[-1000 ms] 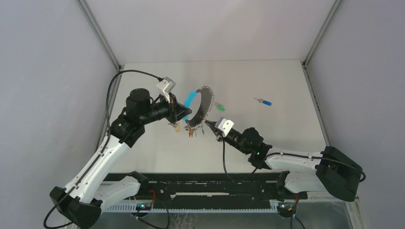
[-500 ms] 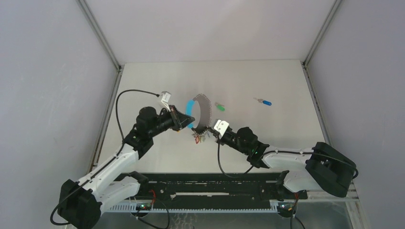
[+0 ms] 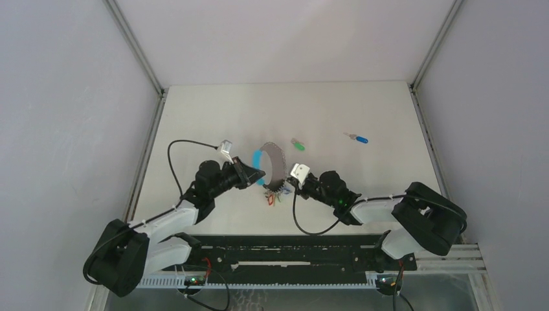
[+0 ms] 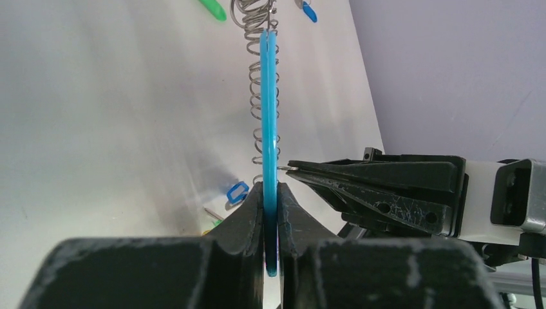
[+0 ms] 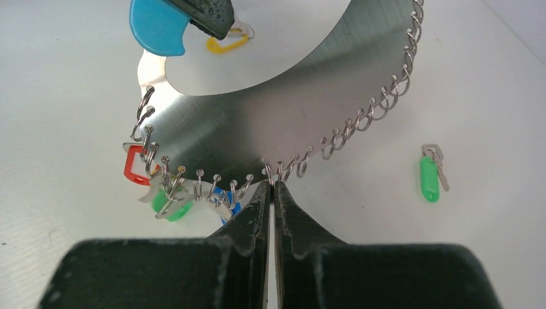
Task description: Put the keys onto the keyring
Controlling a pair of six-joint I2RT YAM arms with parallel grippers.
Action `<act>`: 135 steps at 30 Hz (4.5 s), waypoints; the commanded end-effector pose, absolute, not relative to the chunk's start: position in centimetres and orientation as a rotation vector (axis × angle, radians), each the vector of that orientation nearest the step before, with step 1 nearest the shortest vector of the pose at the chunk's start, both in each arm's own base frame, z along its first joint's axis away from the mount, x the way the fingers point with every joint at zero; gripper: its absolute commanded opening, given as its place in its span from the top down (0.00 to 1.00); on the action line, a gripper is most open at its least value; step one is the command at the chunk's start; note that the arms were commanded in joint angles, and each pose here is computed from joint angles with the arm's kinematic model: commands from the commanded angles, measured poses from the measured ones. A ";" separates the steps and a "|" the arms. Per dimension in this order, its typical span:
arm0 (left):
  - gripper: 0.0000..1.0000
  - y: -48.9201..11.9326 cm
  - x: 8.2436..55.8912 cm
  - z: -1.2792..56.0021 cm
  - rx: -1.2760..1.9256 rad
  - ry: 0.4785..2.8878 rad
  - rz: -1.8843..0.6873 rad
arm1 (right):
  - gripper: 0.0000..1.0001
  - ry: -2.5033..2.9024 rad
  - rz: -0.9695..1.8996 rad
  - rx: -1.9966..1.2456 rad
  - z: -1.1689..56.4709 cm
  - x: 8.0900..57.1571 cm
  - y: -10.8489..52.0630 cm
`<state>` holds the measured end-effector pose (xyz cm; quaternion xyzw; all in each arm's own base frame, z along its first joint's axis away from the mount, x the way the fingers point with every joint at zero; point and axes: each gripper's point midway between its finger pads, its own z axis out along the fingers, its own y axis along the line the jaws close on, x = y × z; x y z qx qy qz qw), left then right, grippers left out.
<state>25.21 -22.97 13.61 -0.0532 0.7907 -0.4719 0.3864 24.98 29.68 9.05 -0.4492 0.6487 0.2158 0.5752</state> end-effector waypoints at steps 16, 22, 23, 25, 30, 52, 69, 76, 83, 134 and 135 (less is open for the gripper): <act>0.33 -20.0 26.0 11.7 -0.095 1.939 -0.965 | 1.00 1.306 0.532 -1.143 10.3 26.5 30.6; 0.31 -17.1 25.9 12.6 -0.166 1.881 -0.831 | 1.00 1.300 0.531 -1.131 10.7 27.1 30.1; 0.31 -16.6 25.8 12.9 -0.178 1.864 -0.818 | 1.00 1.298 0.535 -1.133 10.8 27.1 30.0; 0.30 -15.8 25.7 13.5 -0.158 1.828 -0.776 | 1.00 1.294 0.535 -1.135 11.0 27.1 29.9; 0.28 -17.6 25.6 15.4 -0.037 1.741 -0.864 | 1.00 1.284 0.556 -1.143 11.2 27.0 29.8; 0.42 -27.7 25.9 13.4 0.737 1.546 -1.110 | 1.00 1.267 0.639 -1.195 10.9 26.3 29.8; 0.40 -28.8 26.8 11.8 1.007 1.462 -0.993 | 1.00 1.262 0.723 -1.290 11.3 25.6 29.3; 0.40 -29.3 27.3 12.5 1.047 1.293 -0.946 | 1.00 1.234 0.742 -1.324 11.6 26.3 29.7; 0.45 -30.0 27.1 12.1 1.114 1.234 -0.962 | 1.00 1.199 0.767 -1.349 11.7 26.2 29.9; 0.89 -31.7 25.3 11.1 1.181 1.226 -1.074 | 1.00 1.153 0.791 -1.364 13.2 25.3 29.8; 0.91 -31.7 25.4 11.4 1.176 1.222 -1.066 | 1.00 1.155 0.790 -1.364 13.1 25.3 29.8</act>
